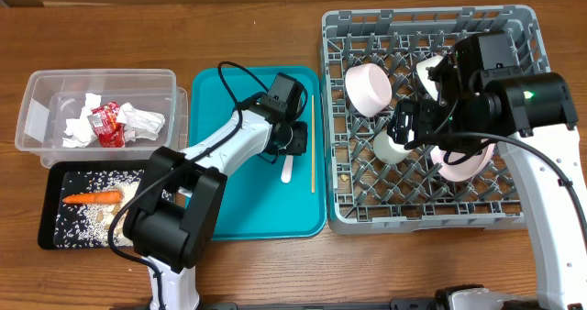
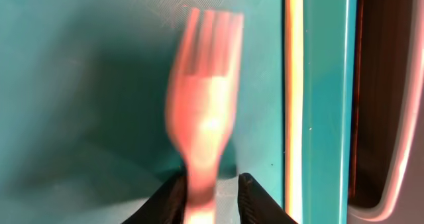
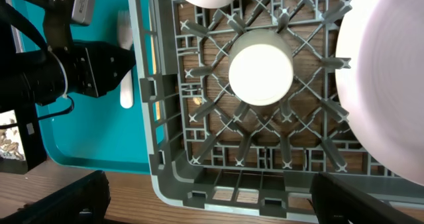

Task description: Sort waste into correct bins and load items into the dishwasher

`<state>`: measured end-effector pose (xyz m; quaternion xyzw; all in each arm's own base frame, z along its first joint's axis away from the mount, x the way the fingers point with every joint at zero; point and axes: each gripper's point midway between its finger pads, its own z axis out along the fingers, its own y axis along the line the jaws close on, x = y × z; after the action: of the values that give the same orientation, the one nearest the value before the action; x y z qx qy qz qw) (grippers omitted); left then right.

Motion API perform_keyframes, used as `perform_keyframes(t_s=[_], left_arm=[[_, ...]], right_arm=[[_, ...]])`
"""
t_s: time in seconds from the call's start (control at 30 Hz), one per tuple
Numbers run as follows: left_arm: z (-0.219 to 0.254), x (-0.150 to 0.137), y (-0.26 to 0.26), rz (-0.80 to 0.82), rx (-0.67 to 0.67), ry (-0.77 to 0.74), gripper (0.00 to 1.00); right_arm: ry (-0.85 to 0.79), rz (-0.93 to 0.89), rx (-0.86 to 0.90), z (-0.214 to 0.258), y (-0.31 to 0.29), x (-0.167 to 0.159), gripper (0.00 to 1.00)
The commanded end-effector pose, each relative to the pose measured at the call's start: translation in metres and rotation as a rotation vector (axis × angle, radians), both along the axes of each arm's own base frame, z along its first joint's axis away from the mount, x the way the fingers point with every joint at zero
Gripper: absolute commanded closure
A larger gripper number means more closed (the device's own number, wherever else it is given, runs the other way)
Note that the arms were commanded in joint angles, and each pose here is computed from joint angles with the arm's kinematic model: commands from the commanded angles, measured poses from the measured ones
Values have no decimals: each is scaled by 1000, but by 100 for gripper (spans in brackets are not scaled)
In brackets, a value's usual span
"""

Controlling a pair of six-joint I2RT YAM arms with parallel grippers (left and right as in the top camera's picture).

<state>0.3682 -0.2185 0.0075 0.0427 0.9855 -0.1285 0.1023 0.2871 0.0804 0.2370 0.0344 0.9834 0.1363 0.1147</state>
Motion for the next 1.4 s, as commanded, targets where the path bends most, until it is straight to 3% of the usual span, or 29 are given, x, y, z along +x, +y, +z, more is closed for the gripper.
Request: perform_keyframes(t_s=[0.0,0.17,0.27,0.43,0.53,0.57,0.63,0.67,0.83,1.03,1.13,1.2,1.37], left_arm=[[-21,-8,12,-22,65,36,73],[-21,-9,14,-33,70,39,69],[-16,-6,18,-25,59,41,75],[22,6,34,5,35,1,77],[56,16,41,24,-5,-77,71],[74,21,41,18,-40,-118,57],[98,25,40,16,-100,-170,7],[112,27,39,14,-140,-199,0],[164,35,66,80,-169,-324,0],[203,54,108,206,-190,-454,0],[208,61,118,229,-173,-491,0],[212,73,144,306,-89,-548,0],[236,88,178,397,-91,-621,0]], right_arm=[[-33,-3,10,10,0,4,0],[-33,-3,10,10,0,4,0],[-37,-3,10,10,0,5,0],[-47,-3,12,11,1,7,0],[-95,-9,55,17,7,19,0],[-95,5,96,19,15,19,0],[-96,22,142,22,23,18,0],[-91,23,147,22,23,17,0],[-57,43,204,23,37,10,0],[-65,190,250,14,103,8,0],[-104,174,187,2,128,18,0],[-143,76,78,-13,137,31,0],[-164,142,104,-35,192,36,0]])
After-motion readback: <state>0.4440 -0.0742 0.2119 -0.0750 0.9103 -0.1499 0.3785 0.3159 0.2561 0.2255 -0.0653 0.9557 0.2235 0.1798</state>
